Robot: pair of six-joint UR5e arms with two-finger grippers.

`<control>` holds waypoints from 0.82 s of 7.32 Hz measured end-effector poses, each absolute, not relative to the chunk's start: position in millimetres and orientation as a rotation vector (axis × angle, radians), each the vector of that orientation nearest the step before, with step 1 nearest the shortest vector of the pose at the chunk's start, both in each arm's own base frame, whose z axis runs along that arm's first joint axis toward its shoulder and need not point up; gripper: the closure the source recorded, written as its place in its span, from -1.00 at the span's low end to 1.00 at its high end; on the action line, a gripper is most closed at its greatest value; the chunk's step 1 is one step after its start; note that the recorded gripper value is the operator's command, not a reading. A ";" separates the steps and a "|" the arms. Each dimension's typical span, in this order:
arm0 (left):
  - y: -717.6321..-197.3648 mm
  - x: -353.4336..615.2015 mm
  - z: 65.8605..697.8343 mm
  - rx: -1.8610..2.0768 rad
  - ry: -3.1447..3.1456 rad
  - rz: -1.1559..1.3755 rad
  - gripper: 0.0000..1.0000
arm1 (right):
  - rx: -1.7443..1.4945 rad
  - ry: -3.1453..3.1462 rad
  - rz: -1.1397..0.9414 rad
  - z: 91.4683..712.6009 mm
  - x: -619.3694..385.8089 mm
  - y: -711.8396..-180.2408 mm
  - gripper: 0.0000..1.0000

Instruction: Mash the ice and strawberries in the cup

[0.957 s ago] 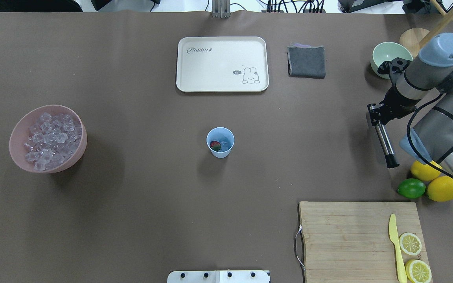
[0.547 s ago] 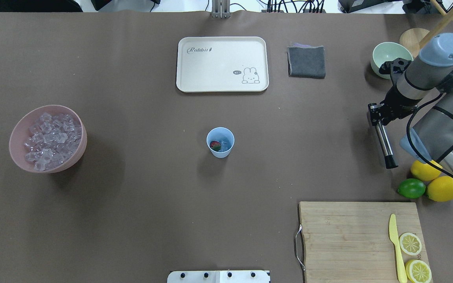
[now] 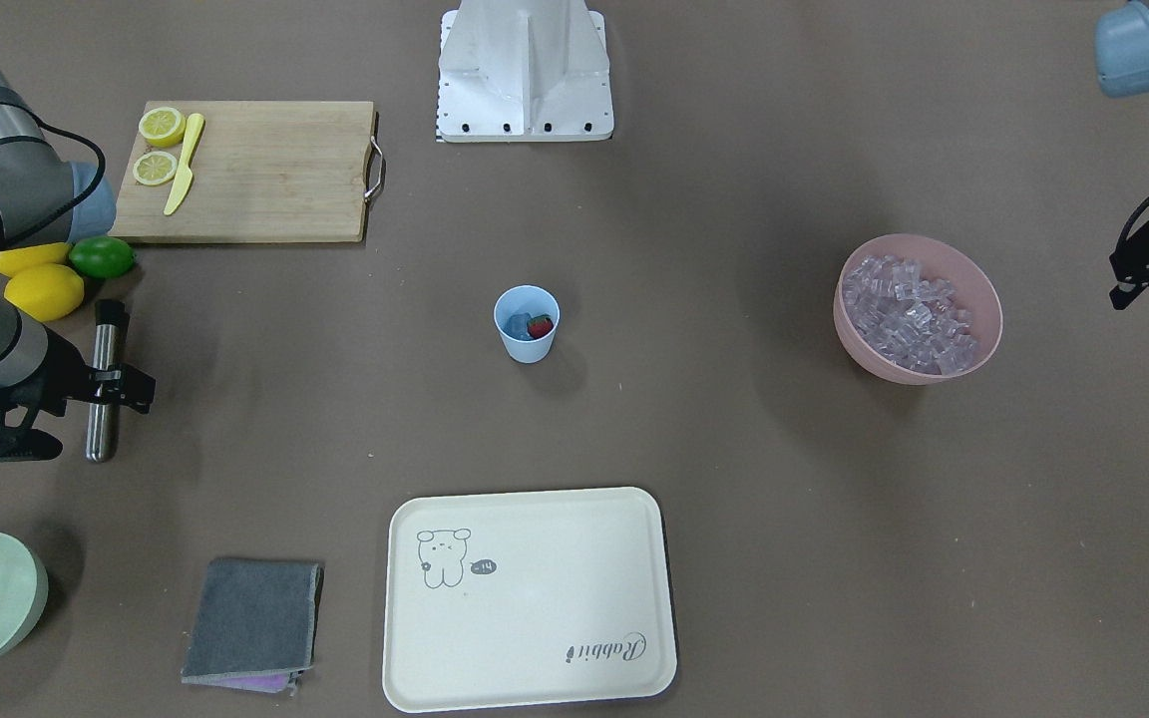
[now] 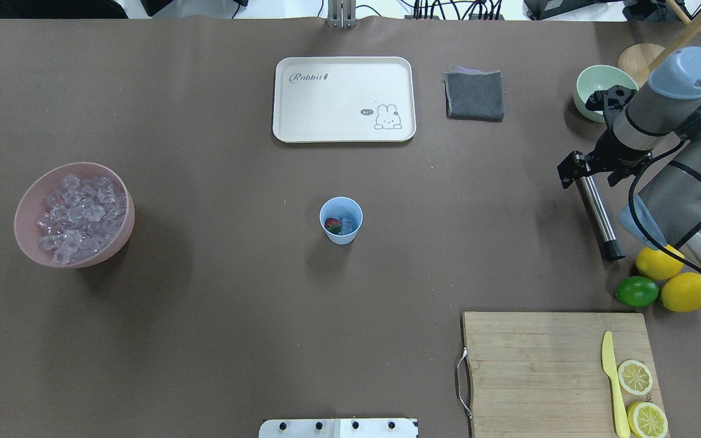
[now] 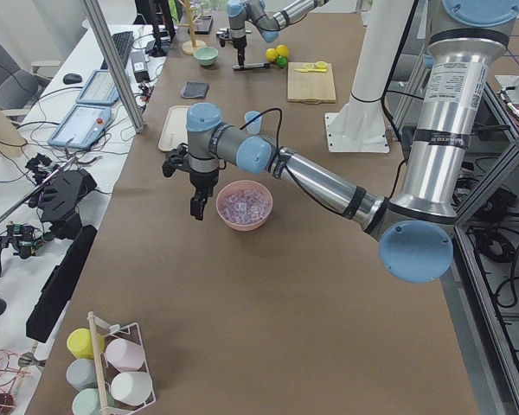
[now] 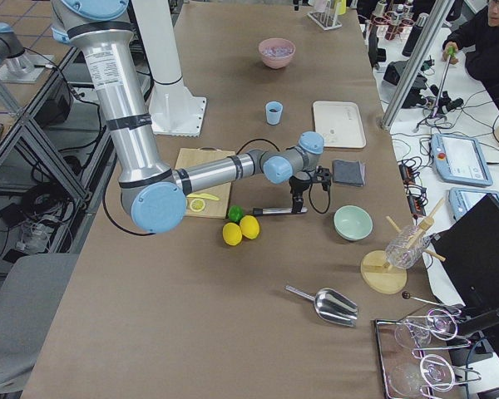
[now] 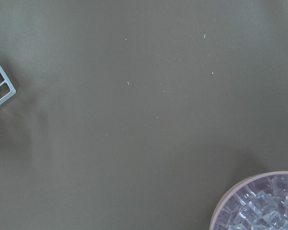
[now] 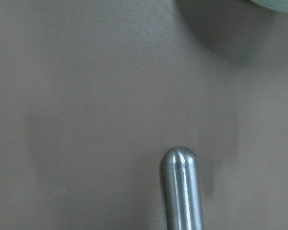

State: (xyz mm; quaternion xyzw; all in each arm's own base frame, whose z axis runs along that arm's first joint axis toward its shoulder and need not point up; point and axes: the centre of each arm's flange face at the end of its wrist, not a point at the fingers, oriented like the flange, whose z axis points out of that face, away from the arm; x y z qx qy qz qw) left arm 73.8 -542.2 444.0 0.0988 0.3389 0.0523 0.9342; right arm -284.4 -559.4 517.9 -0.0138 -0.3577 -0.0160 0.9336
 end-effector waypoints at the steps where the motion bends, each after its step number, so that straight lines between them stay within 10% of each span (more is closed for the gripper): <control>1: -542.8 73.9 446.5 0.199 0.693 0.116 -0.95 | 0.001 -0.751 -0.020 504.3 -266.5 -564.8 -1.00; 6: -593.7 -11.4 524.0 0.142 0.769 0.140 -0.95 | 0.075 -0.782 -0.068 552.7 -73.9 -567.7 -1.00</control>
